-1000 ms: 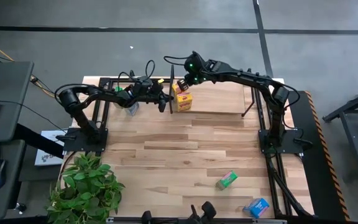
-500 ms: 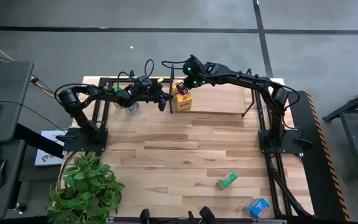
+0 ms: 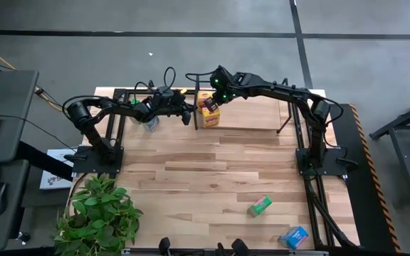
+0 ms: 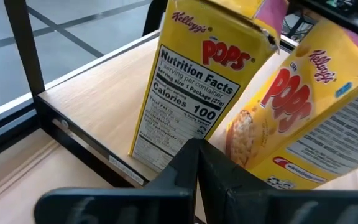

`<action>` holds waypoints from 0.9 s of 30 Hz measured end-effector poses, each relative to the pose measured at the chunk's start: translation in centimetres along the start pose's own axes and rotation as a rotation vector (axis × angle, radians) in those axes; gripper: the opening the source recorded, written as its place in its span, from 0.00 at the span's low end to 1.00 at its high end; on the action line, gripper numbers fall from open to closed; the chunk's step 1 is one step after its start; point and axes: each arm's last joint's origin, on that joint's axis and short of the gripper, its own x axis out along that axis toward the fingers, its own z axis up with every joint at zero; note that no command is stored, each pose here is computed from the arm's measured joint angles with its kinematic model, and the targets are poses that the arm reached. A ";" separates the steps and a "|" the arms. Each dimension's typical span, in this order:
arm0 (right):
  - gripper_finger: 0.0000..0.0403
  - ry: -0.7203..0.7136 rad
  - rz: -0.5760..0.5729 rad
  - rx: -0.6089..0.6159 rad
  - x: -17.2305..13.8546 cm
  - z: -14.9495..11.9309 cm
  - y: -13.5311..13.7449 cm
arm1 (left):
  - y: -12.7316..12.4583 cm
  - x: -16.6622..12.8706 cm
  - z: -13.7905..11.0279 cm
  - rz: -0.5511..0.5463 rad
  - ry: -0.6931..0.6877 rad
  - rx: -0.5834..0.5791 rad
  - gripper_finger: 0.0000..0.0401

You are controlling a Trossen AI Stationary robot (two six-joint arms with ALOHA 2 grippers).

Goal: Stack cereal on shelf
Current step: Put the yellow cereal box on the shelf

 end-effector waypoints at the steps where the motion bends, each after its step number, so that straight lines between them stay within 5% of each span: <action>1: 0.00 0.002 -0.001 0.000 0.0 0.0 0.0 | 0.0 0.0 0.0 0.000 0.000 0.000 0.00; 27: 0.00 -0.061 -0.008 0.020 -3.2 0.4 -0.2 | 0.2 -0.9 0.6 0.077 0.003 0.012 0.00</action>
